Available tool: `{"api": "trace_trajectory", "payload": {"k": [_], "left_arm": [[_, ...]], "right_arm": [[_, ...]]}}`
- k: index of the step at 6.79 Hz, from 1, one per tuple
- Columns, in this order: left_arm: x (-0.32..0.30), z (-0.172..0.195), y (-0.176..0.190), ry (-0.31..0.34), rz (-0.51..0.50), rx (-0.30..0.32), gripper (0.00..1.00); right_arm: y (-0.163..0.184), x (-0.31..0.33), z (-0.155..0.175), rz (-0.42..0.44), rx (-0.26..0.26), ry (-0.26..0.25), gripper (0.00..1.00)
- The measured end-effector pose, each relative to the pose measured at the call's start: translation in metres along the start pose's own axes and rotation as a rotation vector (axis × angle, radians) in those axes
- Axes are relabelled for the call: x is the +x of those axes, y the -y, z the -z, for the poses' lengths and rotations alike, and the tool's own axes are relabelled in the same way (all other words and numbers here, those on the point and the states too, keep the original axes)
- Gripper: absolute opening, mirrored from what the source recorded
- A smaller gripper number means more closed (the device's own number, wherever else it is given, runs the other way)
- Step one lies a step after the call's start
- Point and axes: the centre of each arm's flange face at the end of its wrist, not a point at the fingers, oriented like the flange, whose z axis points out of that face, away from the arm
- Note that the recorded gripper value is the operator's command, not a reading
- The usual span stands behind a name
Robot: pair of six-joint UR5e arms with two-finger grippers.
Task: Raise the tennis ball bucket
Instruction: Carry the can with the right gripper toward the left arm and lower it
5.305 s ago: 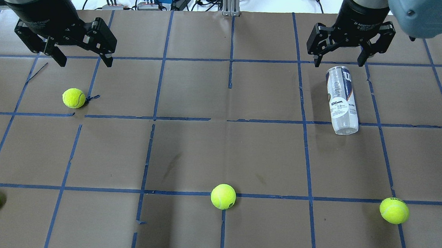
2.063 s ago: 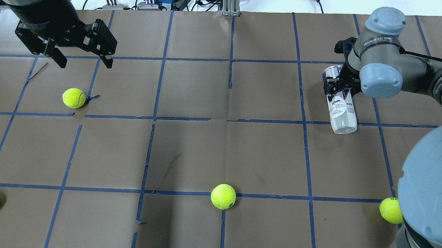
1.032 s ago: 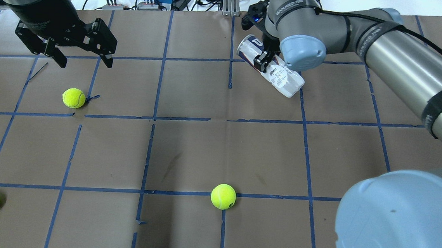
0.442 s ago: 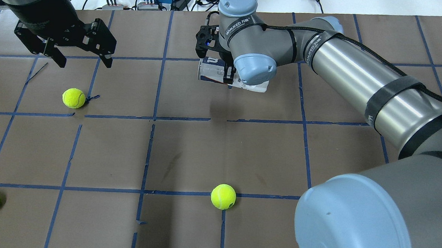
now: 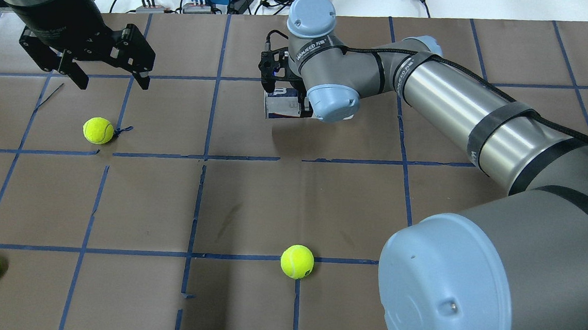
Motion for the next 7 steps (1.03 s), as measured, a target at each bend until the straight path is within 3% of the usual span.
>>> {"api": "trace_trajectory", "payload": {"k": [2,3,4,5,6,7], "left_arm": [[0.0,0.001,0.0,-0.001,-0.001,0.001,1.0],[0.0,0.002,0.0,-0.001,-0.001,0.003,0.92],[-0.003,0.003,0.002,-0.003,0.002,0.005,0.97],[-0.012,0.001,0.007,-0.016,0.023,0.002,0.97],[-0.024,-0.008,0.022,-0.073,0.059,-0.014,0.97],[-0.032,-0.026,0.048,-0.147,0.088,-0.042,0.97]], "right_arm": [[0.0,-0.001,-0.006,0.007,-0.001,0.004,1.0],[0.0,0.0,-0.004,0.006,0.003,-0.001,1.0],[0.001,0.004,0.008,0.003,0.013,-0.025,1.0],[-0.001,0.01,0.039,-0.003,0.027,-0.07,1.0],[-0.01,0.016,0.082,-0.024,0.04,-0.128,1.0],[-0.028,0.019,0.119,-0.098,0.053,-0.16,1.0]]}}
